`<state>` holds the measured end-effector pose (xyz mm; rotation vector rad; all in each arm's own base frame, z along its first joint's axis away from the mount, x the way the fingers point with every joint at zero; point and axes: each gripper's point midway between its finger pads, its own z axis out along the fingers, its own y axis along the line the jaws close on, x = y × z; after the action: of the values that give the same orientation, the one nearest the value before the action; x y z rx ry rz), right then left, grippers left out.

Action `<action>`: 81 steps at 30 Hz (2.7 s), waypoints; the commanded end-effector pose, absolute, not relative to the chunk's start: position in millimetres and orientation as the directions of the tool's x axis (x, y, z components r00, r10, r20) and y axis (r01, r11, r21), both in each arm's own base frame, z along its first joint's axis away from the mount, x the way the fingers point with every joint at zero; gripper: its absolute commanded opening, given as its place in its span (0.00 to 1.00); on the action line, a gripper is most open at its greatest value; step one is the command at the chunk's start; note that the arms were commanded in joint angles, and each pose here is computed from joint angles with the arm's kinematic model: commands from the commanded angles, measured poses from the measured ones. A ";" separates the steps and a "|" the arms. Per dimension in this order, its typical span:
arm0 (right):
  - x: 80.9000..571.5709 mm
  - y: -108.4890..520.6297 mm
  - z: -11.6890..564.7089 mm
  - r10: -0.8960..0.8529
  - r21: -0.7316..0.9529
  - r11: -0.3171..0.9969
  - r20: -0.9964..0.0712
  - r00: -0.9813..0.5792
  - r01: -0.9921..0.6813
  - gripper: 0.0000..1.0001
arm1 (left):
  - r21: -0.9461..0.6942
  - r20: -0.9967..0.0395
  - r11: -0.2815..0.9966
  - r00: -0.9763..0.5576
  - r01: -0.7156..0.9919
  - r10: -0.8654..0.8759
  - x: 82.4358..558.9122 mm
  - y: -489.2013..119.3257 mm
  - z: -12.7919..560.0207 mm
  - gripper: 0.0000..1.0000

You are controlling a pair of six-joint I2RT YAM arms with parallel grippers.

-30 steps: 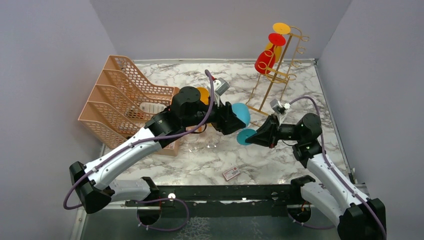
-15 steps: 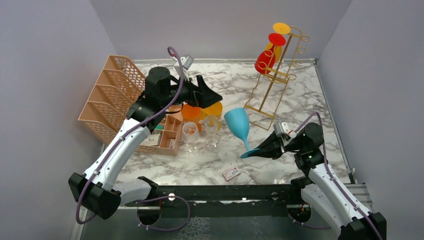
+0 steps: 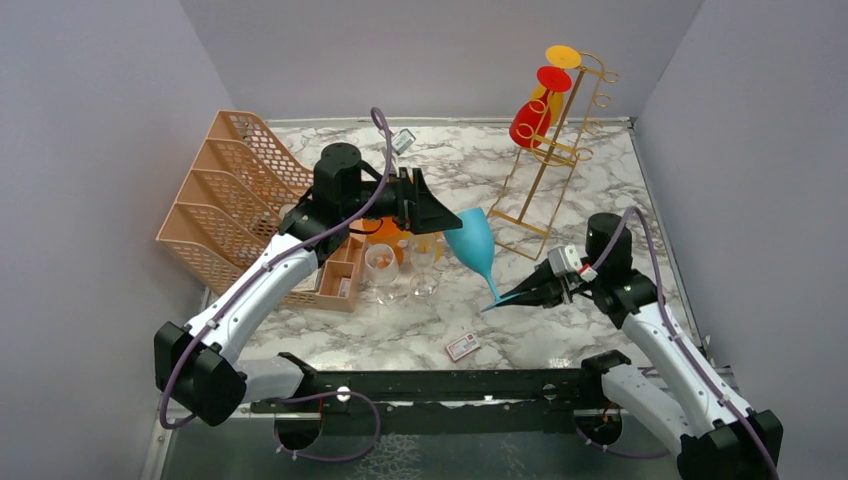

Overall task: Take the wine glass off the wine glass rack
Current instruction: Place the wine glass at the center of the board.

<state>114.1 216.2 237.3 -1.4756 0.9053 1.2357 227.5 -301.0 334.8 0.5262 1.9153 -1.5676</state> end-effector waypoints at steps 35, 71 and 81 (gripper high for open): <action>132.8 207.8 215.7 -0.146 -0.232 -0.106 -0.958 0.246 -0.967 0.01 | -0.559 -0.820 -0.107 -0.530 0.822 0.217 126.8 -313.9 340.5 0.41; 144.4 204.6 213.7 -0.185 -0.265 -0.032 -0.946 0.266 -0.964 0.55 | -0.537 -0.826 0.009 -0.527 0.844 0.201 123.1 -298.8 331.4 0.00; 150.8 204.2 220.6 -0.180 -0.291 0.015 -0.942 0.283 -0.957 0.56 | -0.582 -0.779 0.061 -0.578 0.811 0.243 94.9 -272.6 298.2 0.00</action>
<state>142.7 204.7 215.6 -1.4660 1.1351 0.9196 109.5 -286.7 308.6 1.0535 1.8320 -1.5701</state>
